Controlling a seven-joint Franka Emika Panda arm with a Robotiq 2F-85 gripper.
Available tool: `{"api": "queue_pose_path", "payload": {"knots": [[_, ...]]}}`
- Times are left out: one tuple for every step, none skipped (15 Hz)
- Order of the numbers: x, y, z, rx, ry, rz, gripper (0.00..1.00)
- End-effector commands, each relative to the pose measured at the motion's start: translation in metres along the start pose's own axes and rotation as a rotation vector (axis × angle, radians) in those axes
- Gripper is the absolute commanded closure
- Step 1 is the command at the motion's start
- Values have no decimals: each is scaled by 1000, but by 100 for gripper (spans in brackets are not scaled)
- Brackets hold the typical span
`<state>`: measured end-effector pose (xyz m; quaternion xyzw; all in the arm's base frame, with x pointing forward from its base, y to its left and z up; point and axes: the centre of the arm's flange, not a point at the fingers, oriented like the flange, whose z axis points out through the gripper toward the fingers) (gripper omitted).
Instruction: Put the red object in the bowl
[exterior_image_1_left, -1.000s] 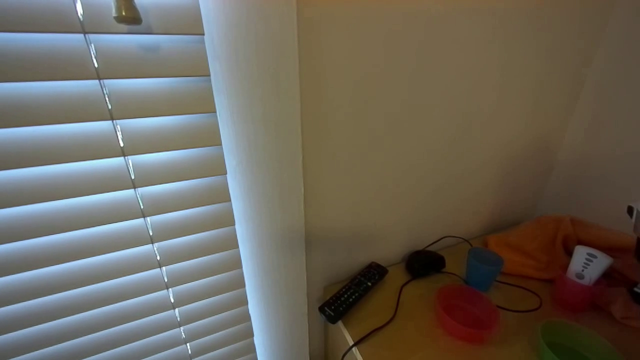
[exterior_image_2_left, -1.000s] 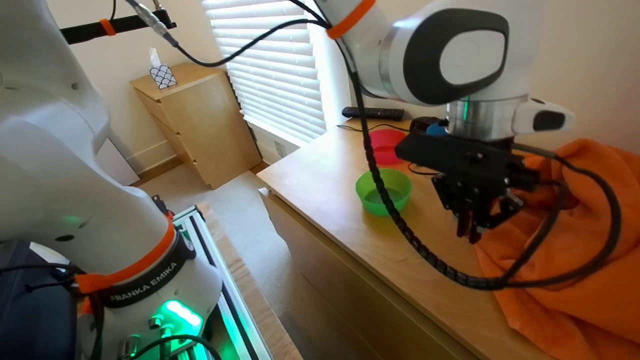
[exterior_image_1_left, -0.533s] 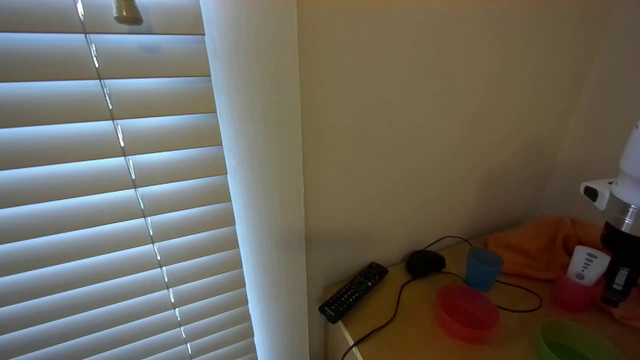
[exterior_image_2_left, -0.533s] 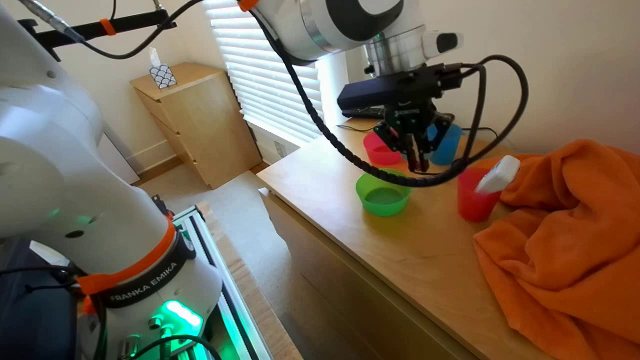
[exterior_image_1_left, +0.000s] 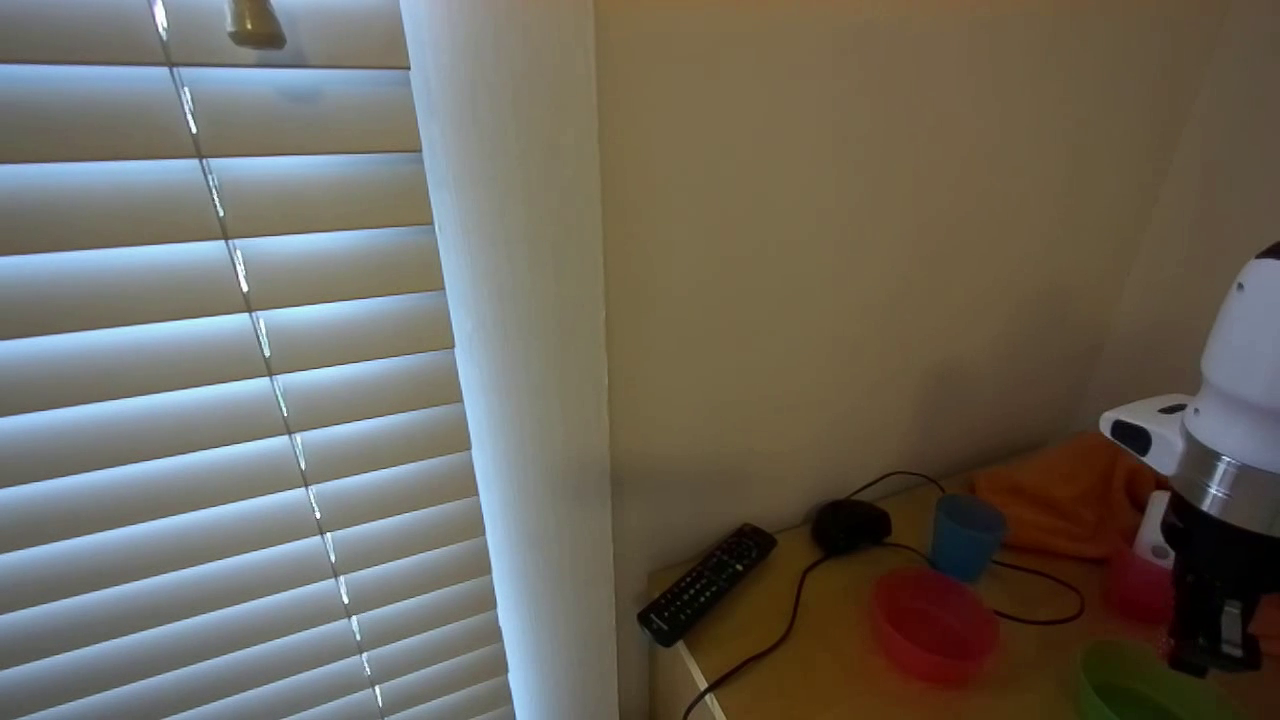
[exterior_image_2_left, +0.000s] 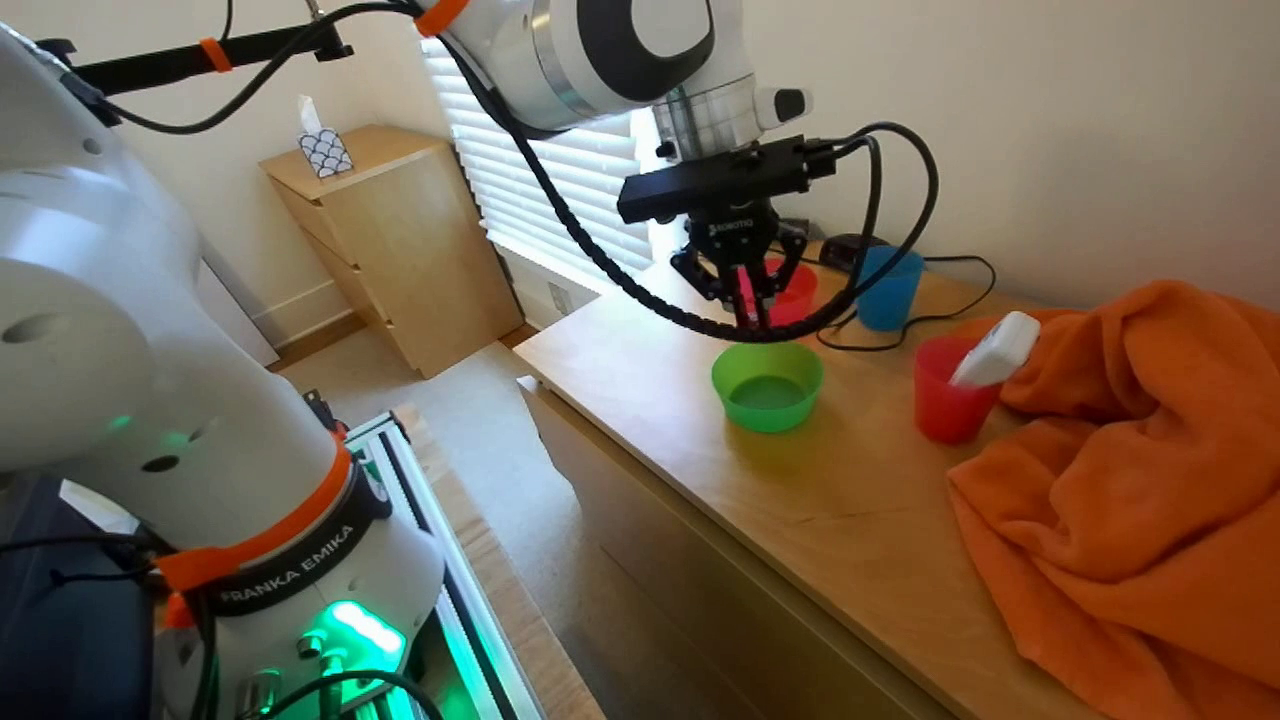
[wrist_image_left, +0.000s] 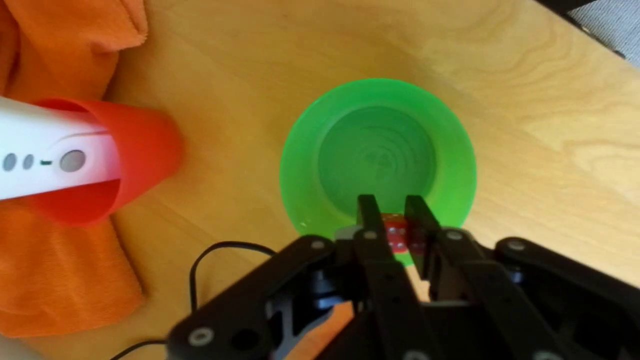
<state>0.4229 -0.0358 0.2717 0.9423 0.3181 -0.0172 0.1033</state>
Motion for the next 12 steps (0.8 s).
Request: {"api": "queue_pose_path", "payload": {"knots": [[-15,-6,9,36,-29,4,94],[-16,-5,12,33,-39,10,57],[-16,-3,14,39,-36,10,57],[-16,-2,15,34,-32,11,50],[-16,-1,15,34,-30,8,44],[-17,-1,14,34,-29,9,37],[-18,-1,13,34,-30,10,27],[-23,0,10,29,-30,24,21],[-30,2,6,13,-25,57,12],[-41,9,0,8,-17,99,5],[-18,6,10,20,-23,48,24],[-23,10,9,18,-20,67,15]]}}
